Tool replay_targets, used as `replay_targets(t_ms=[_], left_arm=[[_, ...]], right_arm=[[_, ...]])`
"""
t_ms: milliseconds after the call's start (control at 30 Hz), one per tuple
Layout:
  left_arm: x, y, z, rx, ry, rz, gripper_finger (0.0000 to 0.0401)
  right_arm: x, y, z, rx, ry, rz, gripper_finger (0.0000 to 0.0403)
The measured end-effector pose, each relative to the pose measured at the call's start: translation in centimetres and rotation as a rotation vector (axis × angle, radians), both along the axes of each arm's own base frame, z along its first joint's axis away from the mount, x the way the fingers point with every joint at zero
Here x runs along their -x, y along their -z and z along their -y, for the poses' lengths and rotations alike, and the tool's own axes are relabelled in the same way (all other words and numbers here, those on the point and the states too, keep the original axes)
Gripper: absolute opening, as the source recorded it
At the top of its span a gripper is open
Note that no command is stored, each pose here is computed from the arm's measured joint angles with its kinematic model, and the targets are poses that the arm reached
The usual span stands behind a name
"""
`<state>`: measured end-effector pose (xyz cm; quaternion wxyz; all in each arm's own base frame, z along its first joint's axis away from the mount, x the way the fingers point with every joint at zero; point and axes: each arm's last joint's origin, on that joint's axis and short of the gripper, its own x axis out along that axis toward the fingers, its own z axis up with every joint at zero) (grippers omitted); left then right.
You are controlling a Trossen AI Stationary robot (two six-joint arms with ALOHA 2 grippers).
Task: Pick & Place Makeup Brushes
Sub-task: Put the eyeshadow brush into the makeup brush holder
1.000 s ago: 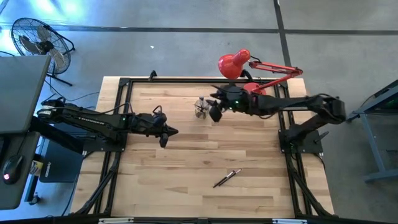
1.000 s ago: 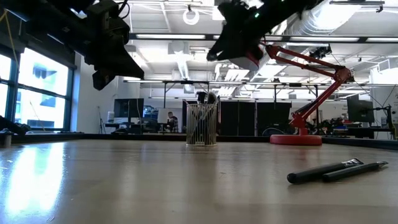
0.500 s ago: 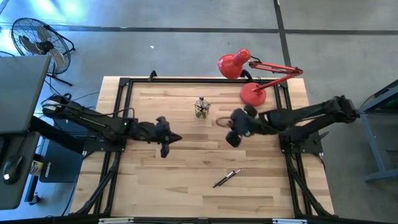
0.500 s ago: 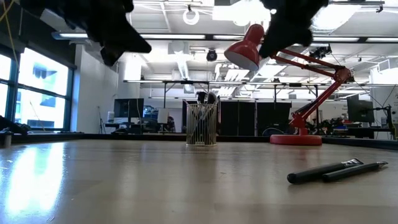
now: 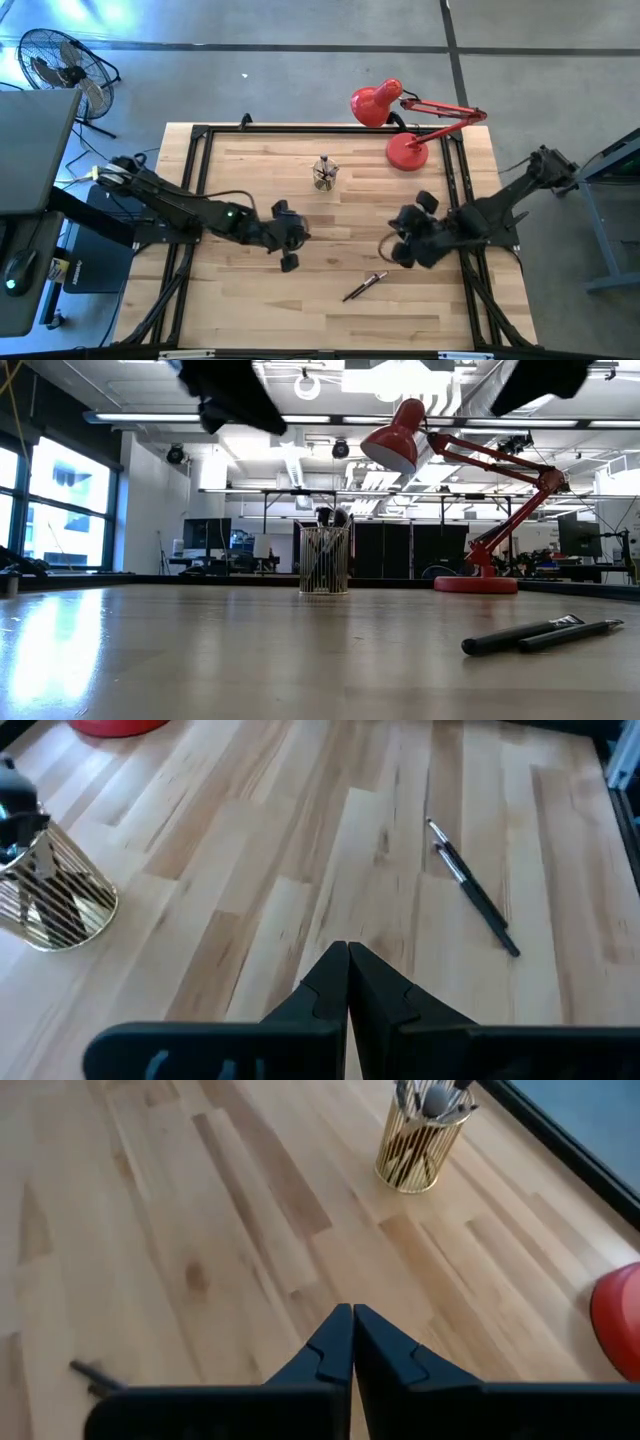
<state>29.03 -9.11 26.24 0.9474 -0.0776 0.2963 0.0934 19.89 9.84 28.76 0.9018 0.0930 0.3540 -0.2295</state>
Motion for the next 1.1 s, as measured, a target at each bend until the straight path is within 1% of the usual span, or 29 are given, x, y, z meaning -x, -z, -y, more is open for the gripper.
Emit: replay_targets(t_ms=[67, 200, 300, 367, 467, 500, 567, 633, 700, 800, 967, 1033, 1100], left_arm=[[-1.0, -0.7, 0.3, 0.009, -0.007, 0.008, 0.0], [-3.4, -2.1, 1.2, 0.034, -0.019, 0.029, 0.0], [-4.9, -2.8, 2.0, 0.021, -0.013, -0.001, 0.0], [-6.1, -3.2, 2.5, 0.014, -0.014, -0.022, 0.0], [-7.4, -3.1, 3.2, 0.014, -0.02, -0.081, 0.0], [-7.7, -3.1, 3.3, 0.011, -0.023, -0.103, 0.0], [-8.5, -3.4, 3.6, 0.029, -0.026, -0.103, 0.0], [-8.7, -3.0, 3.7, 0.039, -0.04, -0.145, 0.0], [-8.7, -2.7, 3.8, 0.062, -0.052, -0.172, 0.0], [-8.6, -2.7, 3.8, 0.112, -0.064, -0.171, 0.0], [-8.6, -2.5, 3.8, 0.136, -0.086, -0.179, 0.0], [-8.6, -2.5, 3.8, 0.136, -0.087, -0.18, 0.0], [-8.6, -2.5, 3.8, 0.136, -0.087, -0.181, 0.0]], right_arm=[[0.8, 0.1, -0.9, 0.012, -0.005, 0.008, 0.0002], [2.7, 0.2, -2.7, 0.057, -0.042, 0.029, 0.0006], [4.0, 0.4, -3.8, 0.064, -0.093, 0.01, 0.0003], [4.7, 0.5, -4.3, 0.069, -0.134, -0.015, 0.0002], [5.6, 0.6, -4.8, 0.075, -0.201, -0.059, 0.0002], [5.7, 0.7, -5.0, 0.072, -0.228, -0.083, 0.0001], [5.9, 1.0, -5.2, 0.063, -0.313, -0.174, 0.0001], [6.0, 1.3, -5.3, 0.047, -0.403, -0.275, 0.0001], [5.8, 1.8, -5.3, 0.025, -0.417, -0.32, 0.0001], [5.3, 3.7, -5.2, 0.008, -0.43, -0.32, 0.0001], [4.2, 7.2, -5.4, -0.057, -0.674, -0.328, 0.0002], [3.8, 8.0, -5.2, -0.078, -0.72, -0.307, 0.0006], [3.5, 8.7, -4.7, -0.067, -0.751, -0.325, 0.001]])
